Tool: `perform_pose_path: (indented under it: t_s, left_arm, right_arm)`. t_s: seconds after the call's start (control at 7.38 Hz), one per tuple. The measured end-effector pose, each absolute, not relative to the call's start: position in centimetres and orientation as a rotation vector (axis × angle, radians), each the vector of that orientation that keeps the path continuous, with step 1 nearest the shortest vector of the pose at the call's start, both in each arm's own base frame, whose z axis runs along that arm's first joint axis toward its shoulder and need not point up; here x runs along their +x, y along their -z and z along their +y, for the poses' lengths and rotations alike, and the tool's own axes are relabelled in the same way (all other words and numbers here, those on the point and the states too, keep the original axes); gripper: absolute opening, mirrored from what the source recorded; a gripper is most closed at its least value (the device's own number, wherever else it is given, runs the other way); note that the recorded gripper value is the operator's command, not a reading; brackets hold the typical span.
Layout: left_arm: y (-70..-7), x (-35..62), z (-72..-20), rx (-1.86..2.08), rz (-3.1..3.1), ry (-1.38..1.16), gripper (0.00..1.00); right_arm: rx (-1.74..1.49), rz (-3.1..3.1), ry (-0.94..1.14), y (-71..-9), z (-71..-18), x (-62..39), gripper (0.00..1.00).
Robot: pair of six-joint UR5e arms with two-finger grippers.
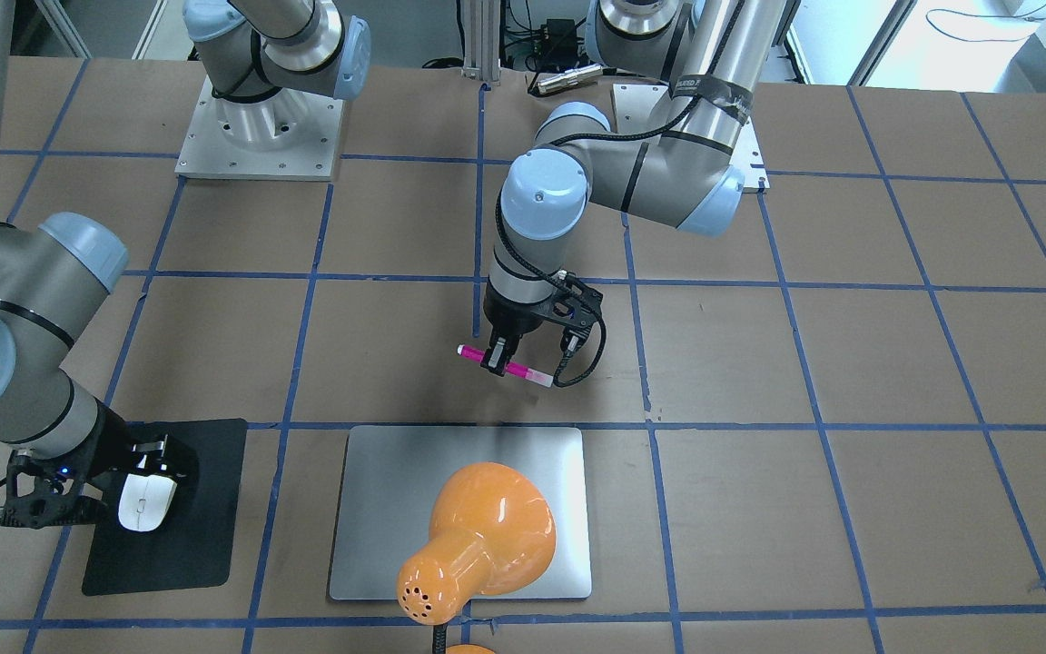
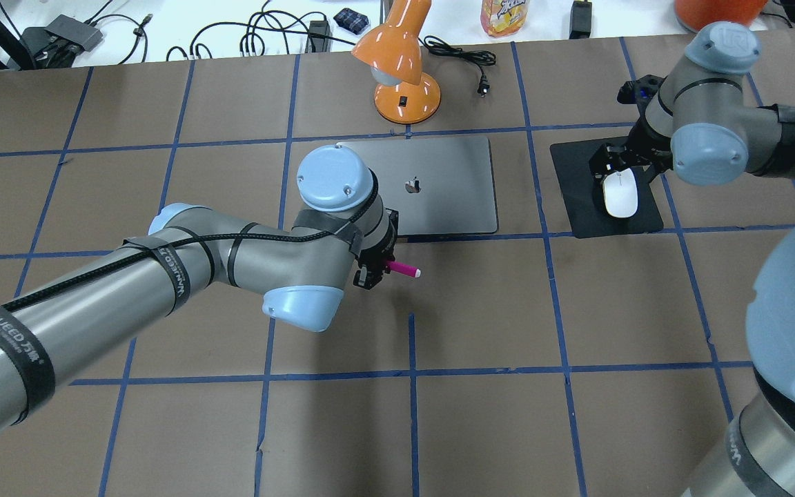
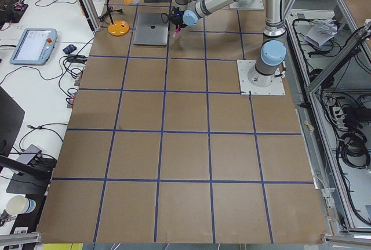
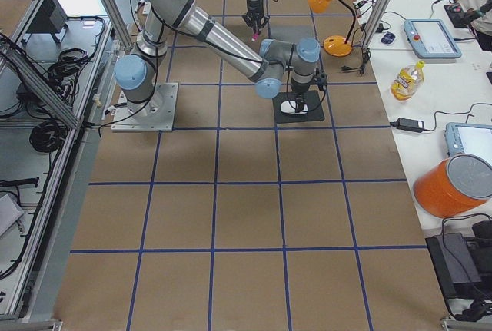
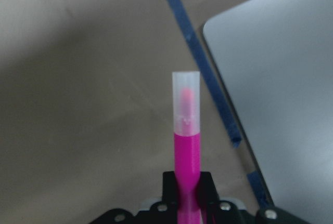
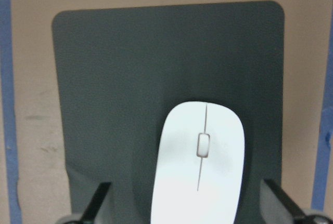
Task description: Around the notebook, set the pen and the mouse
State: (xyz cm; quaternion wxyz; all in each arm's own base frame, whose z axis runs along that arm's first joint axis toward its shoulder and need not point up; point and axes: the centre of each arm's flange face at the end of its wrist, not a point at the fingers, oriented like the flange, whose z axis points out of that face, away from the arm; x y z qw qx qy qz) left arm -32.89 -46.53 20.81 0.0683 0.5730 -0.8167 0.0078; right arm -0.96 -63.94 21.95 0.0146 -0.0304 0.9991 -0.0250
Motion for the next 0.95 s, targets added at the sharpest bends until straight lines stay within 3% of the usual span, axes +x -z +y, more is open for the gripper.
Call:
perform_pose_path:
  t_s: [0.41, 0.68, 0.81, 0.95]
  left_arm:
    - [-19.7, -36.0, -45.8, 1.826, -2.389, -0.018, 0.00]
    - [-19.1, -37.1, -45.5, 1.846, -2.388, -0.025, 0.01]
    - [-18.9, -37.3, -45.4, 1.859, -2.381, -0.024, 0.10]
    - [-18.7, -37.4, -45.3, 1.869, -2.376, -0.021, 0.10]
  right_arm:
    - [-0.092, 3.113, 0.040, -32.6, -63.1, 1.6, 1.00]
    - [-0.026, 3.107, -0.021, -40.8, -59.6, 2.3, 1.00]
    - [0.004, 3.108, -0.023, -44.4, -57.3, 2.8, 1.00]
    - [0.027, 3.113, -0.014, -46.9, -55.6, 3.3, 1.00]
